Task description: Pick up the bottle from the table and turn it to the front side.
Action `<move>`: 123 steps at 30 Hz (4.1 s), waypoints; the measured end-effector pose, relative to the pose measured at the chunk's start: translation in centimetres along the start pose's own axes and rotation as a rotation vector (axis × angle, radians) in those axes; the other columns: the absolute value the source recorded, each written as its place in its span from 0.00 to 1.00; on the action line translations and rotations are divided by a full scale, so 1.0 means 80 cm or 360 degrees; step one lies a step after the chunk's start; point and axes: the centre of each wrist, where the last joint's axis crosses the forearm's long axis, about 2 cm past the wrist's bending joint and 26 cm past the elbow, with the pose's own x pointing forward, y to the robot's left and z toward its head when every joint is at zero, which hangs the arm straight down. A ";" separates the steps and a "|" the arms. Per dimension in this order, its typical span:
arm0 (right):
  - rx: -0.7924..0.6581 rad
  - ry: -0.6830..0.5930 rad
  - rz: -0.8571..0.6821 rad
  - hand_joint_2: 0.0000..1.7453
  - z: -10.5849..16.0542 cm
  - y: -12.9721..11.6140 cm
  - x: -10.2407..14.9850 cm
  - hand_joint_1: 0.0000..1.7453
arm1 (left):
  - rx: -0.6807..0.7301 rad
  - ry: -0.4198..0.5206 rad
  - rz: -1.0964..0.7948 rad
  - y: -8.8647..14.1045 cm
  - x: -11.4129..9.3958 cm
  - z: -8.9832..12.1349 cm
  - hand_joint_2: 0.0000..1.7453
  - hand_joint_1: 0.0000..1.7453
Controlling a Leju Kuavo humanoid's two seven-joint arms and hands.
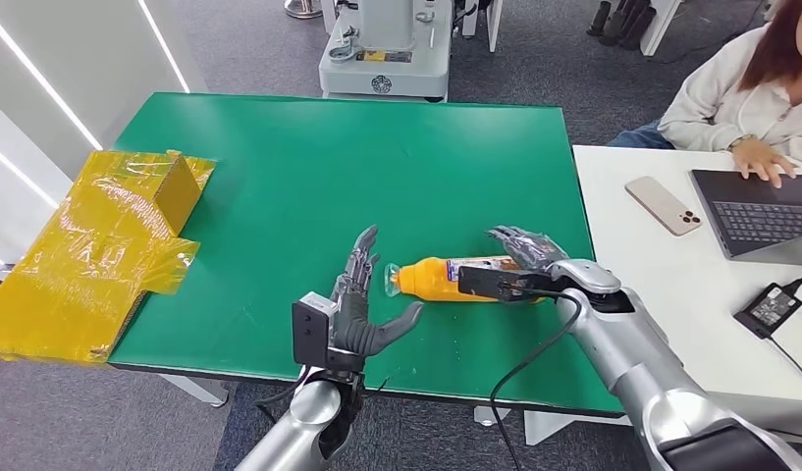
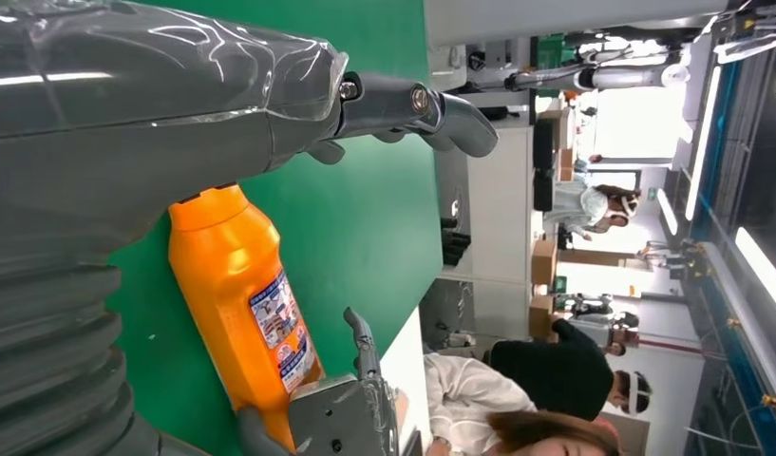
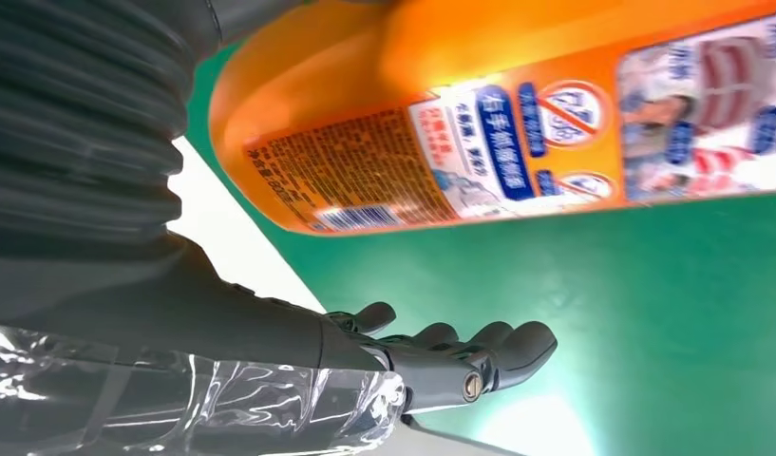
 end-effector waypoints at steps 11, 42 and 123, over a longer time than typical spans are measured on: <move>0.0079 0.0032 0.0010 1.00 0.003 0.023 -0.011 0.00 | -0.0005 0.0026 0.0016 0.000 -0.001 0.001 1.00 0.00; -0.0049 -0.0251 -0.0151 1.00 -0.010 0.070 0.031 1.00 | 0.0200 0.0066 0.0017 0.021 -0.015 0.053 1.00 0.00; -0.1240 -0.0963 -0.1407 1.00 0.023 0.090 0.094 1.00 | -0.0387 -0.0088 0.0544 0.047 0.062 -0.125 1.00 0.00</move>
